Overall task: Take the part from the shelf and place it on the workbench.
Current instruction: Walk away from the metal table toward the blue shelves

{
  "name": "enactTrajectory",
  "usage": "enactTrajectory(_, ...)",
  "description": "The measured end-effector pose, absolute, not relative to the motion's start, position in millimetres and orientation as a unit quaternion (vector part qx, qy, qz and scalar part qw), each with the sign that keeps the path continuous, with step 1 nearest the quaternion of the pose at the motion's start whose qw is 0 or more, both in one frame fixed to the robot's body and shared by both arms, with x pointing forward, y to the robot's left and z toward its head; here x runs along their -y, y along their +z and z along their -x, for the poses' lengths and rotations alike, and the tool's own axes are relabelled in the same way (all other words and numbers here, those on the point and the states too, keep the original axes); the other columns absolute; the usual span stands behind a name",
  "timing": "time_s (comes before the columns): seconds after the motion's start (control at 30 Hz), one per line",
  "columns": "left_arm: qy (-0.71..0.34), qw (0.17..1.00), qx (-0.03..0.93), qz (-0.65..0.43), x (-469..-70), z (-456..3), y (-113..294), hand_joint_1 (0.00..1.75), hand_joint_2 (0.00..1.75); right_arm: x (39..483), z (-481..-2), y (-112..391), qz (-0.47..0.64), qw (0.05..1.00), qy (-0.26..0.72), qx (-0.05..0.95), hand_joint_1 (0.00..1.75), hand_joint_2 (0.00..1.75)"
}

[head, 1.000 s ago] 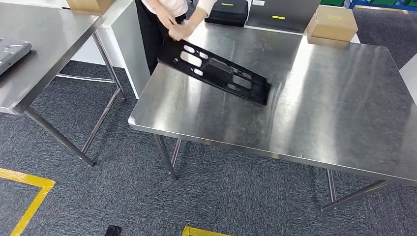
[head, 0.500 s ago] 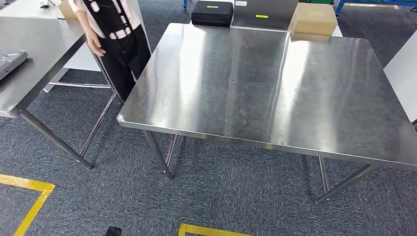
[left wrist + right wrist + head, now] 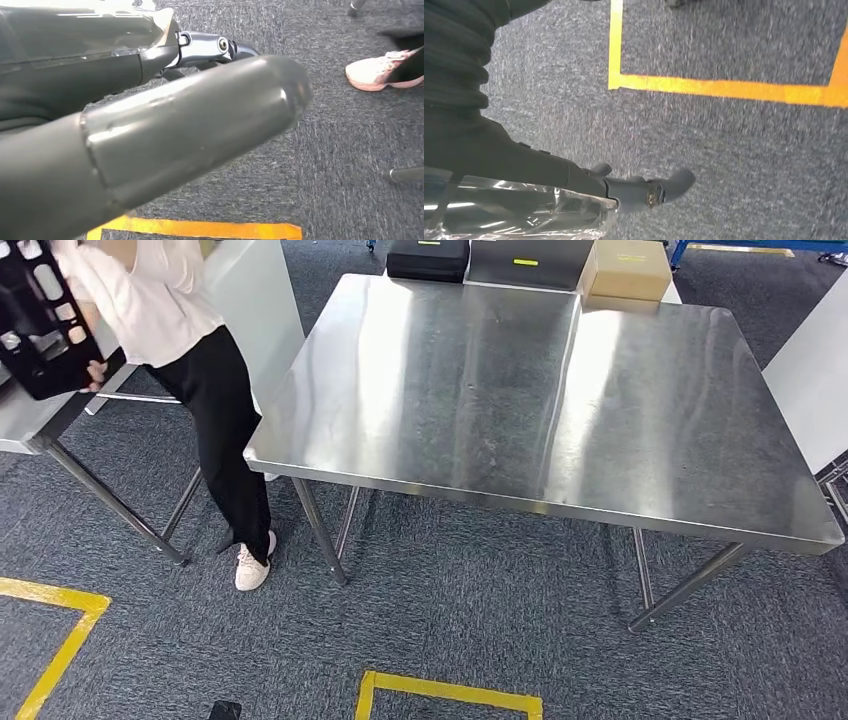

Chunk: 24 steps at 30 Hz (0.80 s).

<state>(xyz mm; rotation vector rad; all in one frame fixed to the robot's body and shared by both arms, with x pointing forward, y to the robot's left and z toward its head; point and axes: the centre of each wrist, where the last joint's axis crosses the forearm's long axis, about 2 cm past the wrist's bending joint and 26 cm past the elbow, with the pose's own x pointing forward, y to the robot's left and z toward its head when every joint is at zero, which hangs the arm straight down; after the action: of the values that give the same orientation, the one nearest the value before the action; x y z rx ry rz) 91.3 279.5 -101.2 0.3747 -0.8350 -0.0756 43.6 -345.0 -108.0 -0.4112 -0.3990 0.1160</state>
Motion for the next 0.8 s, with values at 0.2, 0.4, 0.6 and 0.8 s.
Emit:
enactTrajectory(0.2, -0.039, 0.896, 0.404, -0.177, -277.6, -92.5, -100.9, 0.0, 0.0, 347.7, -42.0, -108.0, 0.206, 0.958, 0.054, 0.194, 0.0, 1.75)
enactTrajectory(0.4, -0.041, 0.896, 0.405, -0.176, -277.2, -93.2, -100.7, 0.0, 0.0, 348.2, -44.8, -107.6, 0.208, 0.957, 0.054, 0.196, 0.0, 1.75)
enactTrajectory(0.6, -0.042, 0.898, 0.401, -0.177, -277.5, -89.3, -101.6, 0.0, 0.0, 346.9, -43.8, -107.8, 0.206, 0.957, 0.054, 0.195, 0.0, 1.75)
enactTrajectory(0.8, -0.042, 0.899, 0.4, -0.176, -277.2, -89.0, -101.7, 0.0, 0.0, 347.2, -41.5, -108.1, 0.206, 0.958, 0.051, 0.194, 0.0, 1.75)
